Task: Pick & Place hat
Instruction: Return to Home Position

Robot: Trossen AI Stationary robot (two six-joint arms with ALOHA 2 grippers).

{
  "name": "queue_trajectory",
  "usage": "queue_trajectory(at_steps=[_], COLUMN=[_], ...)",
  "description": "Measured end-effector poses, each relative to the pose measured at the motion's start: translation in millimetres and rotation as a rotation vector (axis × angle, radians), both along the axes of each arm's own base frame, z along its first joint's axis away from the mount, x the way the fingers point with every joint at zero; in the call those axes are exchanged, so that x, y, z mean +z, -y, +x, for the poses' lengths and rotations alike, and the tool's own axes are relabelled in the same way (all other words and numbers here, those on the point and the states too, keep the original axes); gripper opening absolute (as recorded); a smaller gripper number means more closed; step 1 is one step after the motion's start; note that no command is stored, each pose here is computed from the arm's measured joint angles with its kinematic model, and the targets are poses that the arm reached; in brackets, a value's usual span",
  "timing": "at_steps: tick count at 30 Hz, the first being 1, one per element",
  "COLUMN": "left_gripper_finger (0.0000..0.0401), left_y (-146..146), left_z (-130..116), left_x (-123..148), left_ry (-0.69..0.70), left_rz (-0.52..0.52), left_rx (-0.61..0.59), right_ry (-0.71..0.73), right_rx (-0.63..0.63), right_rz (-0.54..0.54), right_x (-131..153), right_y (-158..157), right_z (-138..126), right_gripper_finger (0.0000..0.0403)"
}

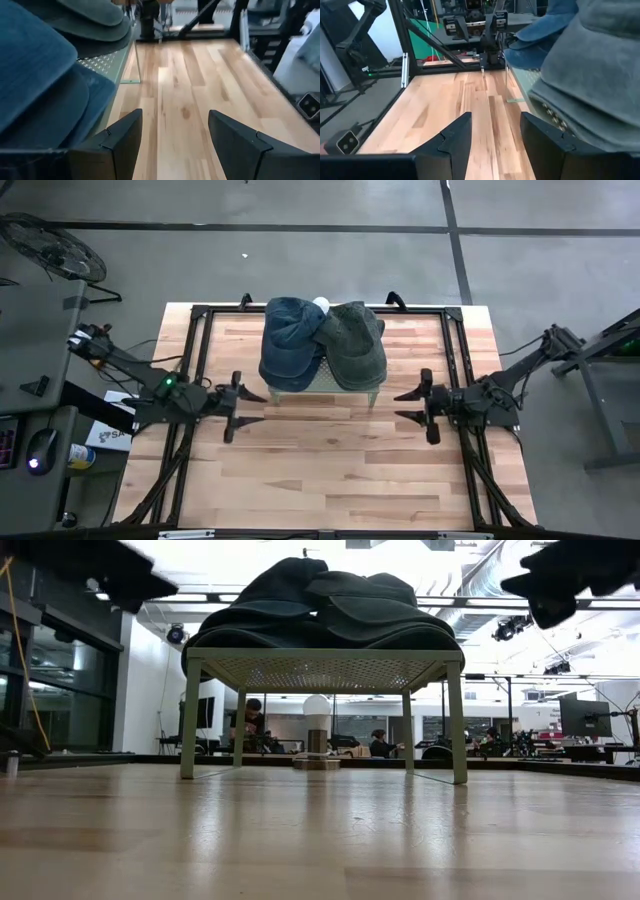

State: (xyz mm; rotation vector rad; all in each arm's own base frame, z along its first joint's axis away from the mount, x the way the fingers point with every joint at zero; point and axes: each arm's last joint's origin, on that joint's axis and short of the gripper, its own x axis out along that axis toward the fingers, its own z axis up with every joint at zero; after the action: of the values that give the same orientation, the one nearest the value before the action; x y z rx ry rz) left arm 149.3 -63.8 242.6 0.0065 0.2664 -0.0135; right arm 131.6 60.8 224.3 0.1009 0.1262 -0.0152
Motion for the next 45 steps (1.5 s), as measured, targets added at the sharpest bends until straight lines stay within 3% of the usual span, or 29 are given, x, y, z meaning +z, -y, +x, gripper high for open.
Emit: queue_trajectory(at_steps=[4, 13, 28, 38, 45], left_gripper_finger=[0.0223, 0.0223, 0.0221, 0.0177, 0.0166], left_y=[-7, -26, -51, -50, -50], left_z=[-14, -33, -30, -33, -34], left_x=[-19, -32, -71, -76, -84], left_ry=[0.07, 0.21, 0.187, 0.223, 0.149], left_rz=[-0.036, -0.075, -0.075, -0.035, -0.014], left_rx=[-0.001, -0.045, -0.007, -0.044, -0.056], right_ry=[0.023, 0.079, 0.044, 0.032, 0.002], right_rx=[-0.006, -0.032, -0.043, -0.042, -0.066], right_rz=[0.036, 0.064, 0.08, 0.078, 0.094], right_x=[-12, -26, -55, -58, -69], right_y=[5, 15, 29, 32, 36], right_z=[-9, -18, -15, -14, -14], right_gripper_finger=[0.016, 0.016, 0.016, 0.016, 0.016])
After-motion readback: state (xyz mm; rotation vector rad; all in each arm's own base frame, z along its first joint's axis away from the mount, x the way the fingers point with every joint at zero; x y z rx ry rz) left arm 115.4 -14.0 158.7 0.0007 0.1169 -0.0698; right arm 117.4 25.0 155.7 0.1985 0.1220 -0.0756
